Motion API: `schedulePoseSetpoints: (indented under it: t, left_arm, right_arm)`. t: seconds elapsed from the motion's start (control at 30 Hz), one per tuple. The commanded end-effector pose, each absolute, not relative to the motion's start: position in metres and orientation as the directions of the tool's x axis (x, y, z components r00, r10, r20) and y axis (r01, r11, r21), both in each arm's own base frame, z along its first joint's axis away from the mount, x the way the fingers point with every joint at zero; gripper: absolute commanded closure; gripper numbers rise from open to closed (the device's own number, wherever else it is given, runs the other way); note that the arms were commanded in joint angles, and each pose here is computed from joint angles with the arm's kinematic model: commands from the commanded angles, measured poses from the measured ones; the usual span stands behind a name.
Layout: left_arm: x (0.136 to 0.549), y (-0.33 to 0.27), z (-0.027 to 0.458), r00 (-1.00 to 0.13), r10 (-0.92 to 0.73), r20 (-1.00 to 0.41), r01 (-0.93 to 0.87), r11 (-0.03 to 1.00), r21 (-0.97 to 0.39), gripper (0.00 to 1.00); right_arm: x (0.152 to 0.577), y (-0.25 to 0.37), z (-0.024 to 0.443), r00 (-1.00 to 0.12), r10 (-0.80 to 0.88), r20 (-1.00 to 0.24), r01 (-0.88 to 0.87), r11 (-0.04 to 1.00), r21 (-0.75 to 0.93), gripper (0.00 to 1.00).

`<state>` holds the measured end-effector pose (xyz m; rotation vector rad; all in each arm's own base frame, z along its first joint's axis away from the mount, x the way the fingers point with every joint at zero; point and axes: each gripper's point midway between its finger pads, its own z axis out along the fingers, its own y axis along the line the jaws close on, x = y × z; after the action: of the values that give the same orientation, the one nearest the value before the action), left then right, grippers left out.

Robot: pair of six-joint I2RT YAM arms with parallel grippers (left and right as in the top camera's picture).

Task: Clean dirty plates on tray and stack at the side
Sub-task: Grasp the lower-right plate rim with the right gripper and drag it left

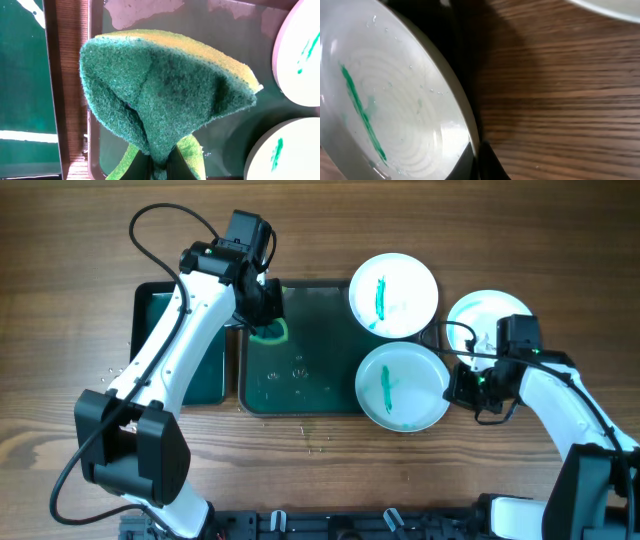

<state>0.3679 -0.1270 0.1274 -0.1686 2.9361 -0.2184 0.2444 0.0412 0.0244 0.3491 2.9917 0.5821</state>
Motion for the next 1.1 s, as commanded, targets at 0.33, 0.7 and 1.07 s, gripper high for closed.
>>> schedulePoseSetpoints:
  t: [0.33,0.7,1.07]
  left_arm:
    - [0.367,-0.127,0.127,-0.976,-0.117,-0.181,-0.088,0.983,-0.162,0.96]
    - [0.367,-0.127,0.127,-0.977,-0.117,-0.181,-0.088,0.983,-0.162,0.96]
    - [0.367,-0.127,0.127,-0.977,-0.117,-0.180,-0.088,0.983,-0.162,0.96]
  right_arm:
    - [0.294,0.139,0.054,-0.925,0.322,-0.199,0.210,0.874,0.439,0.96]
    - [0.305,0.184,0.010,-0.915,0.333,-0.228,0.226,0.891,0.394,0.96]
    - [0.303,0.207,0.015,-0.972,0.125,-0.201,0.029,0.906,0.422,0.68]
